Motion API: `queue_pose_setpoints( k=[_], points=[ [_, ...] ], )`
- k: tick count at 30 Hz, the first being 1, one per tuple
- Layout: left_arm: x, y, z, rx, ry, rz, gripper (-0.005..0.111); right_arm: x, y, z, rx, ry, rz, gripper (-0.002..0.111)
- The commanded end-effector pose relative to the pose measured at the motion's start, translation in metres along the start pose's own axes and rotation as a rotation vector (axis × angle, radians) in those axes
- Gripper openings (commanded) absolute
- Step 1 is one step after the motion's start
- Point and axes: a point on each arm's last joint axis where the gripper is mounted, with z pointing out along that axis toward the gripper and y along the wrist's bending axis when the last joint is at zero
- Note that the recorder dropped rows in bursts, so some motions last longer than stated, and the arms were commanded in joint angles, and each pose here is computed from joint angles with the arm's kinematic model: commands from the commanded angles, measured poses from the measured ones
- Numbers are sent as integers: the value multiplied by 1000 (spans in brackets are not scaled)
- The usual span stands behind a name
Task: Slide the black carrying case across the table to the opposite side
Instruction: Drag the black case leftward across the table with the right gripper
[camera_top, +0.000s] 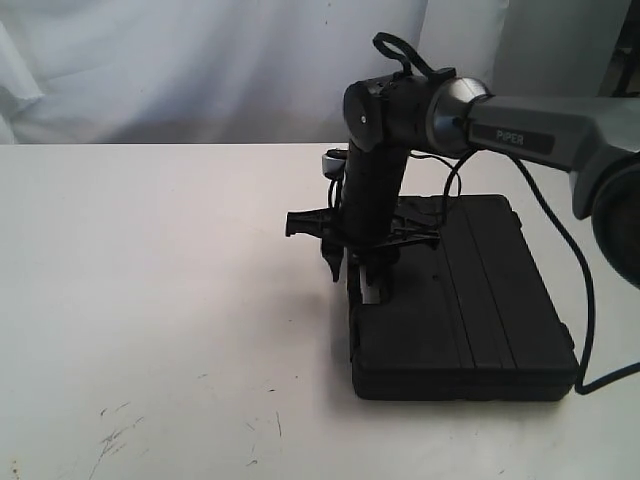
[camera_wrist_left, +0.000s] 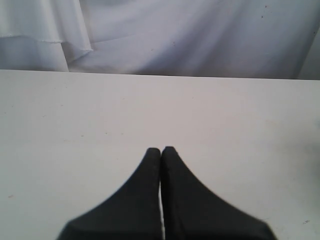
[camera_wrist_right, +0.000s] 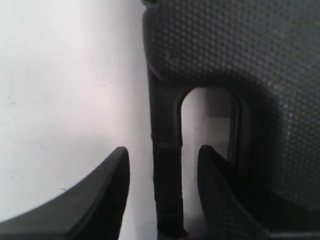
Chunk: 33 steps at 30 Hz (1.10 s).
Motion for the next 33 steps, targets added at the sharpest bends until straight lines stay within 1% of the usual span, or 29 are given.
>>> queue_pose_setpoints(
  k=[1, 15, 17, 23, 26, 32, 33],
  points=[
    [0, 0, 0, 1, -9, -4, 0, -2, 2, 0, 4, -19, -9, 38],
    [0, 0, 0, 1, -9, -6, 0, 1, 2, 15, 19, 27, -4, 38],
    [0, 0, 0, 1, -9, -6, 0, 1, 2, 15, 16, 25, -3, 36],
    [0, 0, 0, 1, -9, -6, 0, 1, 3, 14, 3, 30, 2, 21],
    [0, 0, 0, 1, -9, -4, 0, 2, 7, 13, -1, 26, -8, 15],
    [0, 0, 0, 1, -9, -4, 0, 7, 21, 10, -19, 2, -38, 0],
    [0, 0, 0, 1, -9, -4, 0, 7, 23, 8, -23, -2, -42, 0]
  ],
)
